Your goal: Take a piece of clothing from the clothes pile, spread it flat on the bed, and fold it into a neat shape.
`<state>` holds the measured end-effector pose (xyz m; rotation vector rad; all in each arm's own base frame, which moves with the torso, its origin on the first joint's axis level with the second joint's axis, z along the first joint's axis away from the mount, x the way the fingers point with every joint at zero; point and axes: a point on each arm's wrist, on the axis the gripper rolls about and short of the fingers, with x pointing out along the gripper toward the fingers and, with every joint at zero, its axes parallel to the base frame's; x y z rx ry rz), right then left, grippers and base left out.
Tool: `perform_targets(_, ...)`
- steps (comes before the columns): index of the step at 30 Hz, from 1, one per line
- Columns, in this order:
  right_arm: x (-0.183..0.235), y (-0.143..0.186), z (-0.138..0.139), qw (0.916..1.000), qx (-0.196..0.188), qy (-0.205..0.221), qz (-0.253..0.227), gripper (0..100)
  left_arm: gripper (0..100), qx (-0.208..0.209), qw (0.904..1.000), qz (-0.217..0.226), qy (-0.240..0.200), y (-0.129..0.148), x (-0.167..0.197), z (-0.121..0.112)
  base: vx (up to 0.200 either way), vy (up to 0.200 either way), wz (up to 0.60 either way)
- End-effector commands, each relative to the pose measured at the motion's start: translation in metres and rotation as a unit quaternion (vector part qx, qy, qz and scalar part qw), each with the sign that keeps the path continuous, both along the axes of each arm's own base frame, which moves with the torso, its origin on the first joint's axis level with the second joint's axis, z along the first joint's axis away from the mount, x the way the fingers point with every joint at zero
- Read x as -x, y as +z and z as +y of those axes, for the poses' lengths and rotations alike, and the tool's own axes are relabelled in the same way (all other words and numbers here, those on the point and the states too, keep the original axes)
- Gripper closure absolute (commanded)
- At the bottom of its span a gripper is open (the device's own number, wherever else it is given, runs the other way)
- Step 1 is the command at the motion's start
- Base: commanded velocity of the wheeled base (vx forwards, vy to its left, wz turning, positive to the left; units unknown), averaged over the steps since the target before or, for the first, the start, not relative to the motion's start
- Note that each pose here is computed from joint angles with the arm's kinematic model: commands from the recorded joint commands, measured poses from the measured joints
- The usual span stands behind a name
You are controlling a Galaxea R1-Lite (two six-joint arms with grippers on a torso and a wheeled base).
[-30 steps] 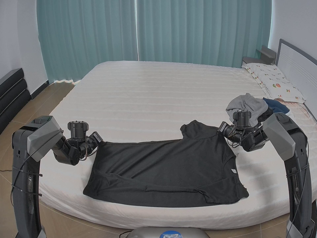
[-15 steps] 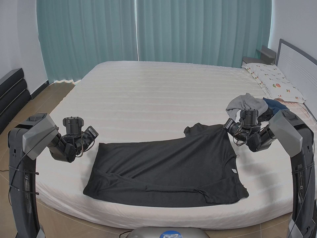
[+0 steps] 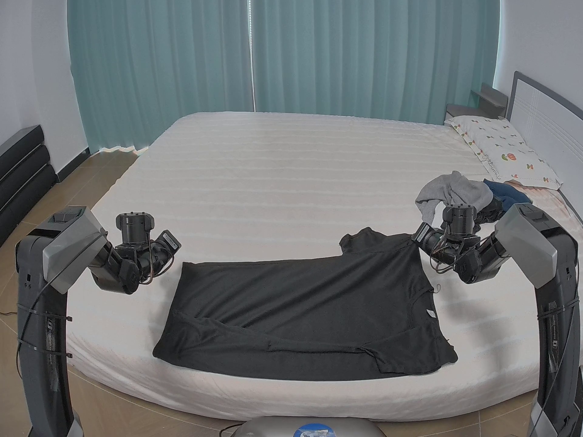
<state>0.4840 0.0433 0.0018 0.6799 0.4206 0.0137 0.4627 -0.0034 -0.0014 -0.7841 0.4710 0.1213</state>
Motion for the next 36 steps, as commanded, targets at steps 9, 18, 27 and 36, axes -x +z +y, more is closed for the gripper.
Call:
perform_targets(9, 0.003, -0.002, 0.004, 1.0, 0.001, 0.005, 0.007, 100, 0, 0.001, 0.9998, 0.005, -0.021, 0.066, 0.014, -0.014, 0.0, 0.0, 0.0)
perform_targets(18, 0.008, -0.002, 0.004, 0.9999, 0.002, 0.005, 0.012, 100, 0, -0.007, 0.9931, 0.053, -0.104, 0.026, -0.002, 0.008, 0.0, 0.0, 0.0)
perform_targets(27, 0.008, -0.007, 0.004, 0.9998, 0.002, 0.005, 0.018, 100, 0, -0.01, 0.9822, 0.067, -0.175, -0.013, -0.012, 0.007, 0.0, 0.0, 0.0)
perform_targets(36, 0.008, -0.007, 0.007, 0.9998, 0.003, 0.009, 0.018, 100, 0, -0.02, 0.9815, 0.06, -0.18, -0.025, -0.022, 0.005, 0.0, 0.0, 0.0)
